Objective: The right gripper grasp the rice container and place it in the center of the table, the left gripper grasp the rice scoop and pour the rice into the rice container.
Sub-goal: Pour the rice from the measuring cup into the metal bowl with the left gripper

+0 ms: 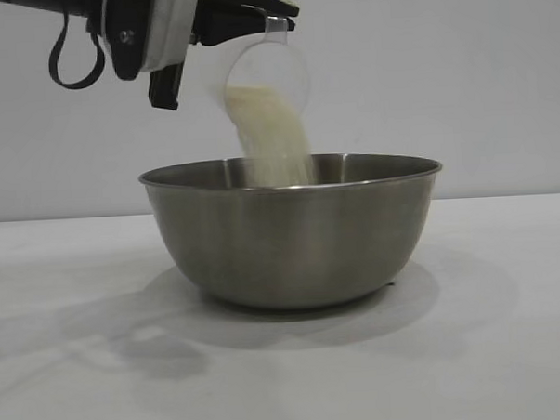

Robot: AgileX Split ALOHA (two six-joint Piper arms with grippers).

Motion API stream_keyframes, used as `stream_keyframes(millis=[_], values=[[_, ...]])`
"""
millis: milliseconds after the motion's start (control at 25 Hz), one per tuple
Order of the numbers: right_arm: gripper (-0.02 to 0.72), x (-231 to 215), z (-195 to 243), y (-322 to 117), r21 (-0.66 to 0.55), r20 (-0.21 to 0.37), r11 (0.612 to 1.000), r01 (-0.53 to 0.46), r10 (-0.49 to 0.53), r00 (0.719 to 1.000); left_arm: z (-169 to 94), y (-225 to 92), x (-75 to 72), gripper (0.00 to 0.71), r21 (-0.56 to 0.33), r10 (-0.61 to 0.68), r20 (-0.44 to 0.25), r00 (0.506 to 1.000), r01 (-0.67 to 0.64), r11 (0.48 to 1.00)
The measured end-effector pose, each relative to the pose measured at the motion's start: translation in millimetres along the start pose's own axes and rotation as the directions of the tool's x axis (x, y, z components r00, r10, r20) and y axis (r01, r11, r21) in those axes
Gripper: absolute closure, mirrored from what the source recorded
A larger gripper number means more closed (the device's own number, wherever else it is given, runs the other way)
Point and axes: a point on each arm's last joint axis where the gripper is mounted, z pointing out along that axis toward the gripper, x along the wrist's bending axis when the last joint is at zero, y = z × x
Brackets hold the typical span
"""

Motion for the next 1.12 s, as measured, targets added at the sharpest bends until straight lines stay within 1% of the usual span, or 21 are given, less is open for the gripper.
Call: stream_keyframes(millis=[120, 320, 440, 560, 720, 760, 840, 960, 1040, 1120], values=[[0.245, 0.0, 0.0, 0.0, 0.0, 0.0, 1.0, 0.0, 0.0, 1.0, 0.9, 0.9, 1.1, 0.71, -0.007, 0.077, -0.005, 0.997, -0.077, 0.997], [0.245, 0.0, 0.0, 0.0, 0.0, 0.0, 1.0, 0.0, 0.0, 1.0, 0.9, 3.5, 2.4, 0.71, -0.03, 0.204, -0.025, 0.979, -0.204, 0.978], [0.245, 0.0, 0.0, 0.0, 0.0, 0.0, 1.0, 0.0, 0.0, 1.0, 0.8, 3.6, 5.0, 0.71, -0.024, 0.256, -0.055, 0.965, -0.258, 0.966], [0.245, 0.0, 0.0, 0.0, 0.0, 0.0, 1.0, 0.0, 0.0, 1.0, 0.6, 3.3, 7.7, 0.71, -0.01, 0.285, -0.082, 0.955, -0.287, 0.958], [0.245, 0.0, 0.0, 0.0, 0.0, 0.0, 1.0, 0.0, 0.0, 1.0, 0.6, 2.8, 8.7, 0.71, -0.002, 0.289, -0.092, 0.953, -0.29, 0.957], [0.245, 0.0, 0.0, 0.0, 0.0, 0.0, 1.0, 0.0, 0.0, 1.0, 0.6, 2.5, 8.8, 0.71, 0.0, 0.274, -0.092, 0.957, -0.275, 0.961], [0.245, 0.0, 0.0, 0.0, 0.0, 0.0, 1.0, 0.0, 0.0, 1.0, 0.6, 1.3, 8.9, 0.71, 0.006, 0.202, -0.091, 0.975, -0.202, 0.979], [0.245, 0.0, 0.0, 0.0, 0.0, 0.0, 1.0, 0.0, 0.0, 1.0, 0.6, -1.6, 8.5, 0.71, 0.022, 0.026, -0.085, 0.996, -0.024, 0.999], [0.245, 0.0, 0.0, 0.0, 0.0, 0.0, 1.0, 0.0, 0.0, 1.0, 0.6, -2.5, 8.3, 0.71, 0.018, -0.136, -0.086, 0.987, 0.138, 0.99], [0.245, 0.0, 0.0, 0.0, 0.0, 0.0, 1.0, 0.0, 0.0, 1.0, 0.5, -4.0, 7.9, 0.71, 0.021, -0.288, -0.089, 0.953, 0.291, 0.956]])
